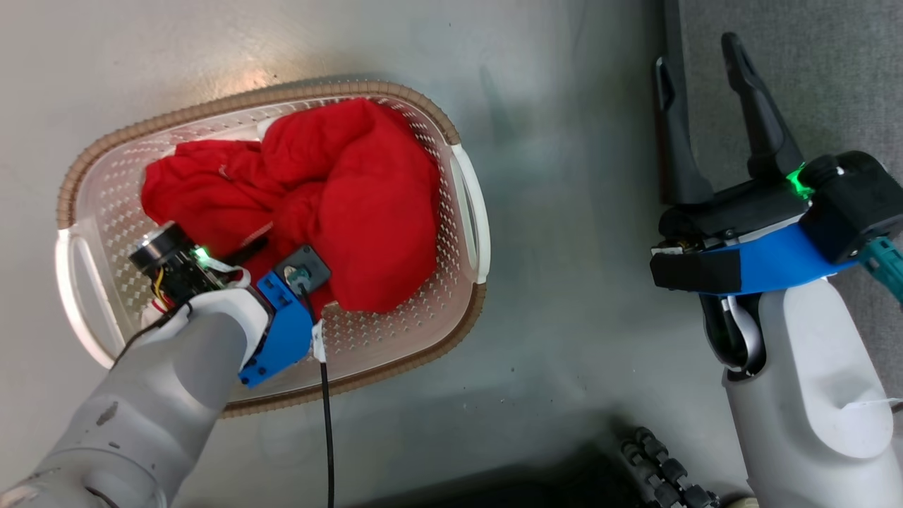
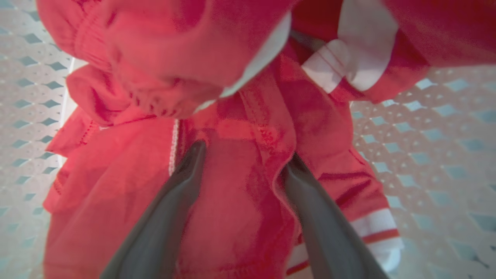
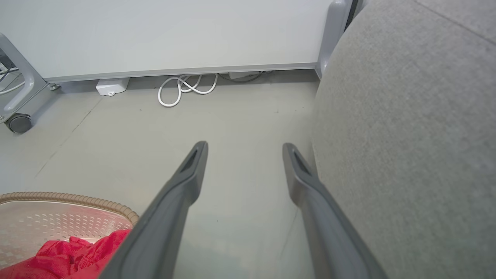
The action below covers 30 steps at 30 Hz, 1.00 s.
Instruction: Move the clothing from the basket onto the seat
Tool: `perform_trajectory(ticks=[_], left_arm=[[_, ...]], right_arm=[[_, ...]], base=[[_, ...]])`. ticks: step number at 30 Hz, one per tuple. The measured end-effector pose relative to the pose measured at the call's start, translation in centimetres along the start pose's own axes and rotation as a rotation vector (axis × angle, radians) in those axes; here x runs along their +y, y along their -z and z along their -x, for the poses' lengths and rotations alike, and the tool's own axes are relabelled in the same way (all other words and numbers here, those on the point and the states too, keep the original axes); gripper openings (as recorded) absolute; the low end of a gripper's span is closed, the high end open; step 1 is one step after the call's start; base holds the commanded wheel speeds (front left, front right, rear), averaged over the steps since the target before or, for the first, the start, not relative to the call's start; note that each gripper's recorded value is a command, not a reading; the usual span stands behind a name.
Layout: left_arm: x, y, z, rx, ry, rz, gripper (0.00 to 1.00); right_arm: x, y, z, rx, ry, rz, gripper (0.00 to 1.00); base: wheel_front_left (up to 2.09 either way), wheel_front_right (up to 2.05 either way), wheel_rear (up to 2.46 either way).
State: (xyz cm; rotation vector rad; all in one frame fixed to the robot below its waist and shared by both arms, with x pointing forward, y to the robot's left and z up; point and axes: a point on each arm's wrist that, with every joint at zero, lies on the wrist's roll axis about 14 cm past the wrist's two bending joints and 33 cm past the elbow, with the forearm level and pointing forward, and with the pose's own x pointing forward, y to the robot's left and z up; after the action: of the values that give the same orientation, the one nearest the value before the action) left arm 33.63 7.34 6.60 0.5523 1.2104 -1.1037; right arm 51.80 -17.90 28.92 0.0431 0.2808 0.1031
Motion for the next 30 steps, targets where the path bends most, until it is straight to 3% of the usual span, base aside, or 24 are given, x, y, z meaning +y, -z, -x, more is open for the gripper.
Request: perform_trajectory(ticks=[8, 9, 10, 11, 30], left_arm=[[0.5, 0.2, -1.0, 0.028, 0.005, -0.004, 1.00], [0.6, 0.3, -1.1, 0.038, 0.005, -0.006, 0.81], [0.6, 0.4, -1.1, 0.048, 0.005, -0.007, 0.30], [0.6, 0.6, -1.1, 0.057, 0.005, -0.011, 0.00], [1.2, -3.1, 2.2, -0.040, -0.056, -0.001, 0.00]], right_arm=[[-0.5, 0.7, -0.3, 0.008, 0.010, -0.002, 1.00], [-0.5, 0.7, -0.3, 0.008, 0.010, -0.002, 1.00], [-0.5, 0.7, -0.3, 0.007, 0.011, -0.003, 1.00], [-0.5, 0.7, -0.4, 0.006, 0.011, -0.004, 1.00], [0.0, -3.1, -0.1, -0.063, 0.007, 0.002, 1.00]], base=[[0.00, 0.00, 0.00], [0.00, 0.00, 0.00], [0.00, 0.00, 0.00], [0.00, 0.00, 0.00], [0.00, 0.00, 0.00]])
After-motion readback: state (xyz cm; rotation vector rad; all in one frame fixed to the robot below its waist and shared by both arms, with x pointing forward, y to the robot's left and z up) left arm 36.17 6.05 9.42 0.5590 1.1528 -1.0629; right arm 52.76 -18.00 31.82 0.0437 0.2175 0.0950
